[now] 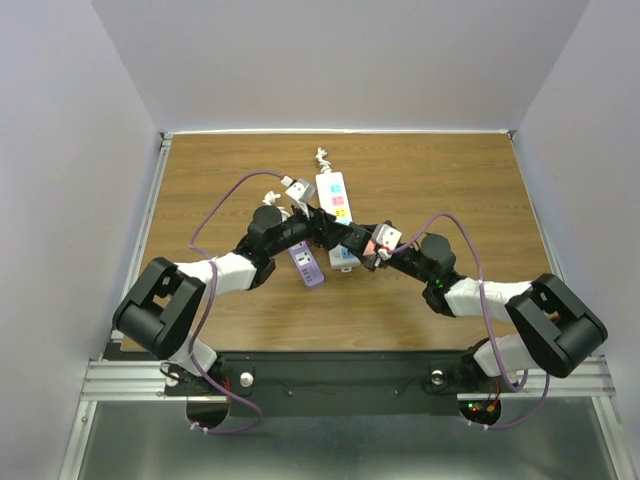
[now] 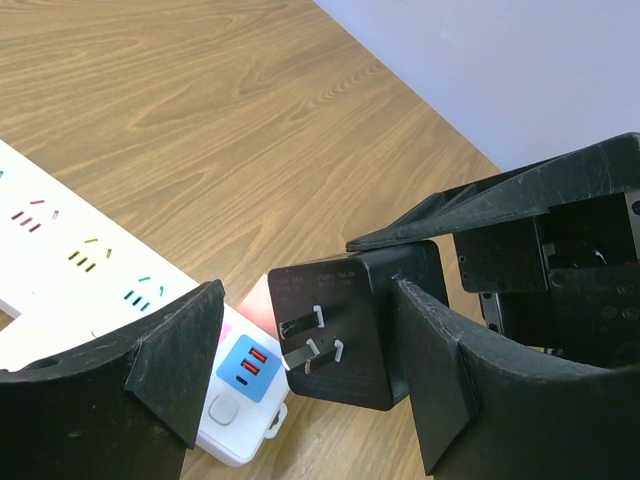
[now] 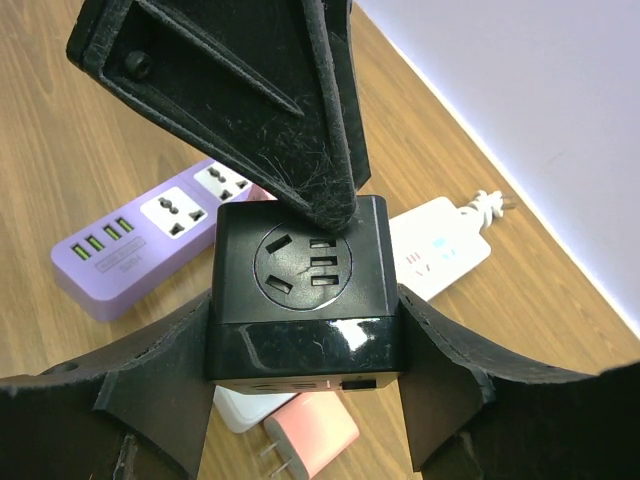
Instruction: Insert the plug
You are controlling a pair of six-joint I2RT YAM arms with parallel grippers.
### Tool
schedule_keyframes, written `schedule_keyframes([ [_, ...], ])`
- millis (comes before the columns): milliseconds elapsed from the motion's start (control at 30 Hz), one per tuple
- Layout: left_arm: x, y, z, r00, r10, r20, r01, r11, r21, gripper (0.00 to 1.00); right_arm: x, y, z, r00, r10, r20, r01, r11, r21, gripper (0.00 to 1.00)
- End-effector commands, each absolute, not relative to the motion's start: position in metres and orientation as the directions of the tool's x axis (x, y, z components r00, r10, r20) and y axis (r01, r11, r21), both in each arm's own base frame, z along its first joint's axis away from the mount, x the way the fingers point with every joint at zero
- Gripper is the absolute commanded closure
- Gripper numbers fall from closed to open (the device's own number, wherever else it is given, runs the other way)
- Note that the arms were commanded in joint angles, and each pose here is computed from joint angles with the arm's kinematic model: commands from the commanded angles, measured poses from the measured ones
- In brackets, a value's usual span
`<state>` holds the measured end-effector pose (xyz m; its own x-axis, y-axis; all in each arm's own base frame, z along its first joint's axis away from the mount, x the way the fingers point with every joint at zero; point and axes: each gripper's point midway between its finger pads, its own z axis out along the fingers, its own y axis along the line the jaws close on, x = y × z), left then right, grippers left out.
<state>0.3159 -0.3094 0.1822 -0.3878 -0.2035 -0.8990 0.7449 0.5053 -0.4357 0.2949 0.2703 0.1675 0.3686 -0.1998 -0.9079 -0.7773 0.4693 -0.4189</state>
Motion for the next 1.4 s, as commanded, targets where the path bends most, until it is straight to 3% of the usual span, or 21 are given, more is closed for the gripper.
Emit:
schedule_keyframes([
  [0,0.318,-0.304,0.165,-0.394,-0.191,-0.899,0.733,0.525,-0.433,0.21,0.299,0.274,0.223,0.480,-0.105,-0.871,-0.718,0.525,-0.458,1.00],
  [167,0.314,-0.305,0.146,-0.421,-0.164,-0.892,0.737,0.511,-0.442,0.22,0.300,0.275,0.221,0.467,-0.109,-0.877,-0.724,0.523,-0.450,1.00],
  [467,0.285,-0.306,0.182,-0.388,-0.180,-0.904,0.815,0.391,-0.428,0.22,0.302,0.276,0.226,0.494,-0.116,-0.862,-0.711,0.517,-0.477,1.00],
  [533,0.282,-0.304,0.188,-0.395,-0.188,-0.899,0.811,0.389,-0.437,0.11,0.300,0.277,0.232,0.501,-0.103,-0.859,-0.713,0.514,-0.477,1.00],
  [667,0.274,-0.303,0.202,-0.399,-0.225,-0.889,0.816,0.355,-0.456,0.01,0.303,0.275,0.241,0.502,-0.102,-0.859,-0.700,0.536,-0.472,1.00],
  [967,0.257,-0.308,0.227,-0.419,-0.274,-0.866,0.841,0.243,-0.484,0.01,0.277,0.273,0.256,0.542,-0.045,-0.839,-0.720,0.491,-0.491,1.00],
  [1367,0.249,-0.305,0.254,-0.393,-0.328,-0.859,0.855,0.214,-0.473,0.01,0.254,0.277,0.262,0.561,0.008,-0.828,-0.754,0.418,-0.507,0.99],
])
